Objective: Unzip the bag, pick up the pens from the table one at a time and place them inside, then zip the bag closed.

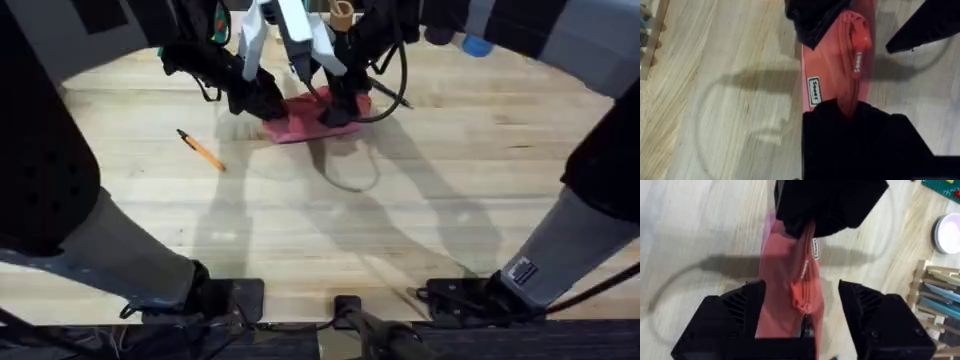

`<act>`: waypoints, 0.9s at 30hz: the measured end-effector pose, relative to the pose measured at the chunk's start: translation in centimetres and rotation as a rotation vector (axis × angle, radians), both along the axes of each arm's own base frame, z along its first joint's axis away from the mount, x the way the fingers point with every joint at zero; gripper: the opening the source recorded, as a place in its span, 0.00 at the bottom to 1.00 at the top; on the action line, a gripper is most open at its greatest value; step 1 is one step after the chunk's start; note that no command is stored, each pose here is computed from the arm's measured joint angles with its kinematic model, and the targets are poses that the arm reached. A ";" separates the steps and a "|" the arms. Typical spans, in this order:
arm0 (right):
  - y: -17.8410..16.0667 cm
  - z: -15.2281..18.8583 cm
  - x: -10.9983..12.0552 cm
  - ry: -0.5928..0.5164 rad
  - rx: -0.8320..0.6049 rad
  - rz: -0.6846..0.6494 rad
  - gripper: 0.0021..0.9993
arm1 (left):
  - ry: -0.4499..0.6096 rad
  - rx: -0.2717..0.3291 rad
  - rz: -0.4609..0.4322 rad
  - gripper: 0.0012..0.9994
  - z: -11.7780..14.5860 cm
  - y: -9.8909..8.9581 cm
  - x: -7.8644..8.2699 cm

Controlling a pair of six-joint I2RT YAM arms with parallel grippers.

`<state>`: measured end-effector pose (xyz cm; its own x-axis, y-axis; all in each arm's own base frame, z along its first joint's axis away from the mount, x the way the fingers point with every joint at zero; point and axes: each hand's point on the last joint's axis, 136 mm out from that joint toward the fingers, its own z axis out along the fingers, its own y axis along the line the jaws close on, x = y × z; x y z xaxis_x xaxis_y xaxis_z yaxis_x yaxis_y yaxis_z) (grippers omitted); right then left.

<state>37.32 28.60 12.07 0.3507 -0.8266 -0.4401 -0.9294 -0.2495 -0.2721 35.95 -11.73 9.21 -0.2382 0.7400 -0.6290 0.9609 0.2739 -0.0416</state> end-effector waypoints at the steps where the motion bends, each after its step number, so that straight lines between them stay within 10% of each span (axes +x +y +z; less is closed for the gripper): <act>1: -0.1 0.0 0.1 0.001 0.000 -0.003 0.87 | -0.001 0.000 -0.001 0.04 0.0 0.0 0.0; 27: -1.4 -0.9 0.6 0.069 0.058 -0.007 0.75 | -0.001 -0.003 -0.002 0.04 0.0 -0.1 0.0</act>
<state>37.90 27.23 11.20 0.3123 -0.8015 -0.5100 -0.9480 -0.2285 -0.2214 35.94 -11.78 9.25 -0.2360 0.7383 -0.6318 0.9615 0.2717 -0.0416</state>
